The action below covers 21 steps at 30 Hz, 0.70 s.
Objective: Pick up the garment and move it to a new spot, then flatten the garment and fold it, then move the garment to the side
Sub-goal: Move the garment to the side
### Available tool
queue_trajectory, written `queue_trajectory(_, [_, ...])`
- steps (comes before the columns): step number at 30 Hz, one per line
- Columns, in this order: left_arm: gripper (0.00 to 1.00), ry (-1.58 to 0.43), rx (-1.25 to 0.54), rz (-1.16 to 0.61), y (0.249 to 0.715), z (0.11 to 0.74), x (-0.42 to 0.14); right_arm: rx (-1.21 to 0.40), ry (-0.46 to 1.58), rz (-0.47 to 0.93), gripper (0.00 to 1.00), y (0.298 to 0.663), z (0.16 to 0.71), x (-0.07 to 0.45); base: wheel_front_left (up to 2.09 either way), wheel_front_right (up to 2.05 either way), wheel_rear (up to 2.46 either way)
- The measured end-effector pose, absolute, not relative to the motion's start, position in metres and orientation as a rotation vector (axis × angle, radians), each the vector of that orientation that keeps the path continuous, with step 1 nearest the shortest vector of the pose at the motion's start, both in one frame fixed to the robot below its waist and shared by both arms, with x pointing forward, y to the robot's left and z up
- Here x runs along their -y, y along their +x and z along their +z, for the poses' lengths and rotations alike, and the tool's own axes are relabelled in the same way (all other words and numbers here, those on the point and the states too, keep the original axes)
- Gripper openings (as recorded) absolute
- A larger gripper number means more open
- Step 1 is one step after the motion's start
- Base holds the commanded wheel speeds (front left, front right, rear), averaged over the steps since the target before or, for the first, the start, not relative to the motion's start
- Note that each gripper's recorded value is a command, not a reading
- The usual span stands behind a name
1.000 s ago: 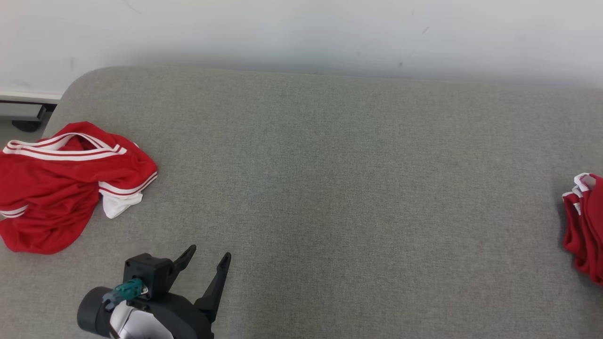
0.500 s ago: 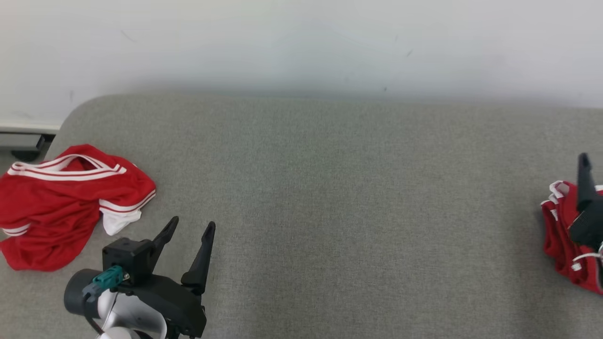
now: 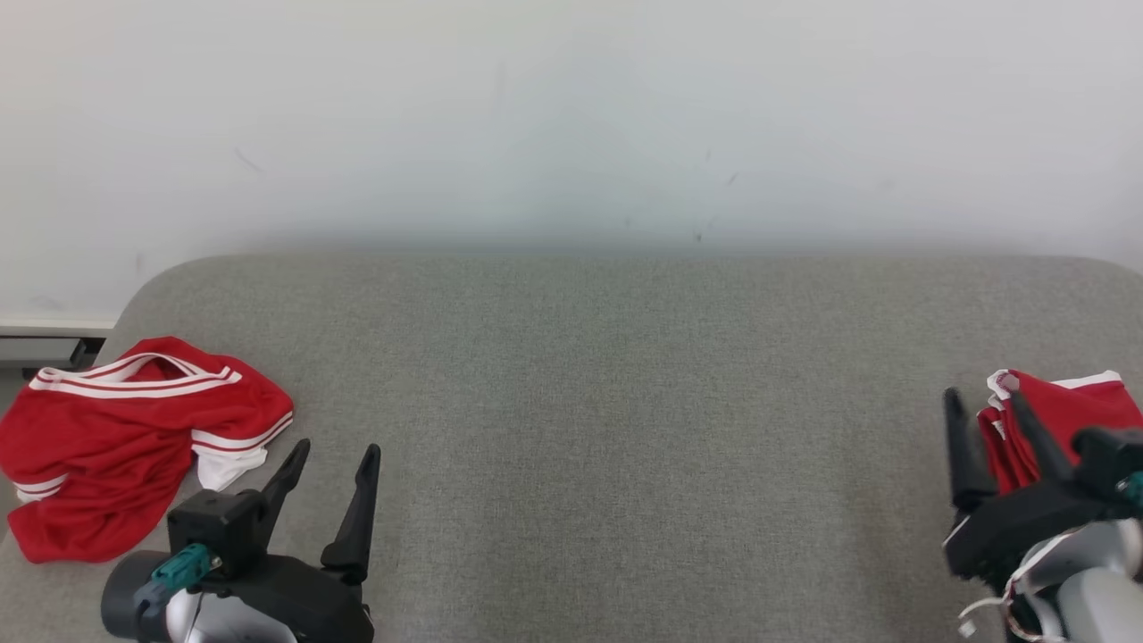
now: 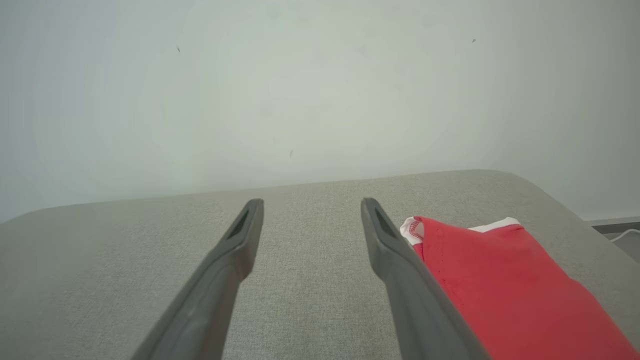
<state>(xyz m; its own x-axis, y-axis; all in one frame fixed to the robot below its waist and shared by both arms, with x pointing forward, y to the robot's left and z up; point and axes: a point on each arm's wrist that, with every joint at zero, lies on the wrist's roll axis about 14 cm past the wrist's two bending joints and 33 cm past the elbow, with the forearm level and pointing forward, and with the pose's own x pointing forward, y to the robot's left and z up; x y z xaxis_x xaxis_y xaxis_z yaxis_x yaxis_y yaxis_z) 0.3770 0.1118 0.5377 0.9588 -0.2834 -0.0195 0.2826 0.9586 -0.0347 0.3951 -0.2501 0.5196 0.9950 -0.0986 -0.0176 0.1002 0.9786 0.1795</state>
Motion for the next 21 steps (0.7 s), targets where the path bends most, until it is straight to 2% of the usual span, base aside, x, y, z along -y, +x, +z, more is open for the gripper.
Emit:
queue_trajectory(5, [1.00,-0.036,0.008,-0.265,0.376,0.545,-0.116,-0.002,0.233,-0.075,1.00,0.380,0.514,0.225,0.00,0.00,0.00])
queue_trajectory(21, [1.00,-0.039,-0.062,-0.197,0.357,0.518,-0.137,-0.061,0.304,-0.142,1.00,0.347,0.488,0.218,0.00,0.00,0.00])
